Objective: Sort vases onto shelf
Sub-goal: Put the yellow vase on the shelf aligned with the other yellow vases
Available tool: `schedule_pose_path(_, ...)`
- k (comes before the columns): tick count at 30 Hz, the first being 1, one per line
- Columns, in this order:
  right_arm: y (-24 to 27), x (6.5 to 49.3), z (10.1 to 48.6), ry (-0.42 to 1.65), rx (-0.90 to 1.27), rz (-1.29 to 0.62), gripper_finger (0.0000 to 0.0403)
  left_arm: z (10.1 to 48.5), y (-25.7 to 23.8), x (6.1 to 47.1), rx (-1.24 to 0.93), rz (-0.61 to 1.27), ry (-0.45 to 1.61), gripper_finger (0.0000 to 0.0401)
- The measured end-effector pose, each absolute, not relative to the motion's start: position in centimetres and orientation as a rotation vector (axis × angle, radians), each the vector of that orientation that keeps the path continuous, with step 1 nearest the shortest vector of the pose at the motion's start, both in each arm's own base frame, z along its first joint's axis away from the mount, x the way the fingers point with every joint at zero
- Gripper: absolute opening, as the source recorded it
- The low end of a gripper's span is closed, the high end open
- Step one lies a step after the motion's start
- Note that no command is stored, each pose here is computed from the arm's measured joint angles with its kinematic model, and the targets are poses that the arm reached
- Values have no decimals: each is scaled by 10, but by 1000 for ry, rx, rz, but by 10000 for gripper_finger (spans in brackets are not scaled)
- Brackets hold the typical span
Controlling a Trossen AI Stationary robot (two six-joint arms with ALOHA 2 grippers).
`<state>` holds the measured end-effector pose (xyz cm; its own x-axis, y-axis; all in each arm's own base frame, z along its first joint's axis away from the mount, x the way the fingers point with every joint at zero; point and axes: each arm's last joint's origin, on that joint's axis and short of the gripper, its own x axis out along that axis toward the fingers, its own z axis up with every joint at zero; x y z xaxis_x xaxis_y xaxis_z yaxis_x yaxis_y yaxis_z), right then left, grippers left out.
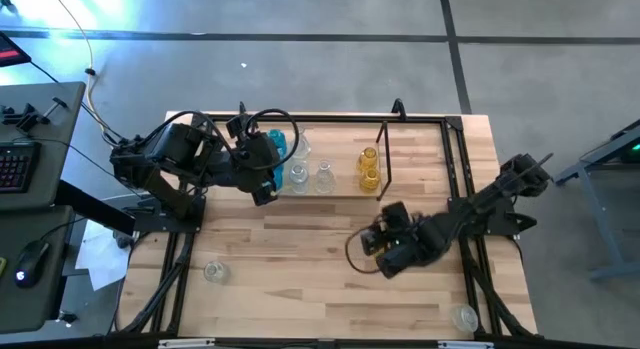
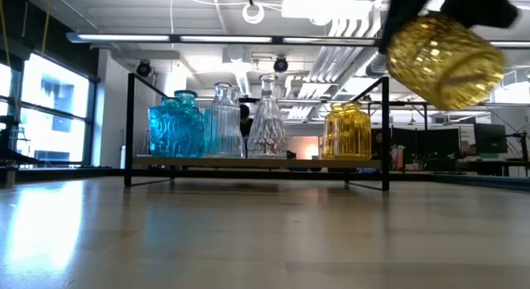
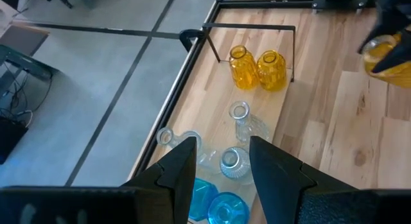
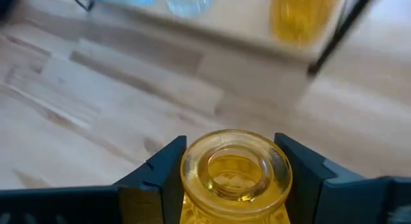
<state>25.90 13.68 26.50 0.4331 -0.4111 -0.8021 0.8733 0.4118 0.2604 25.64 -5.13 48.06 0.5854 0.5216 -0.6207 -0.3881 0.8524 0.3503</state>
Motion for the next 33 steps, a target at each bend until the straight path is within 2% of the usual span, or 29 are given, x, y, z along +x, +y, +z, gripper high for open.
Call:
schedule_pose_path(8, 93, 287, 315, 653, 482, -877, 168, 488, -48, 245, 142, 555, 742, 136)
schedule_pose_path(16, 28, 306, 333, 695, 269, -940, 168, 500, -49, 223, 45, 545, 670, 136)
schedule_pose_path(25, -23, 329, 343, 634, 276, -822, 168, 506, -56, 209, 8, 505, 632, 136)
schedule_pose_path(33, -56, 331, 348, 608, 248, -841, 168, 507, -58, 206, 23, 502, 623, 136)
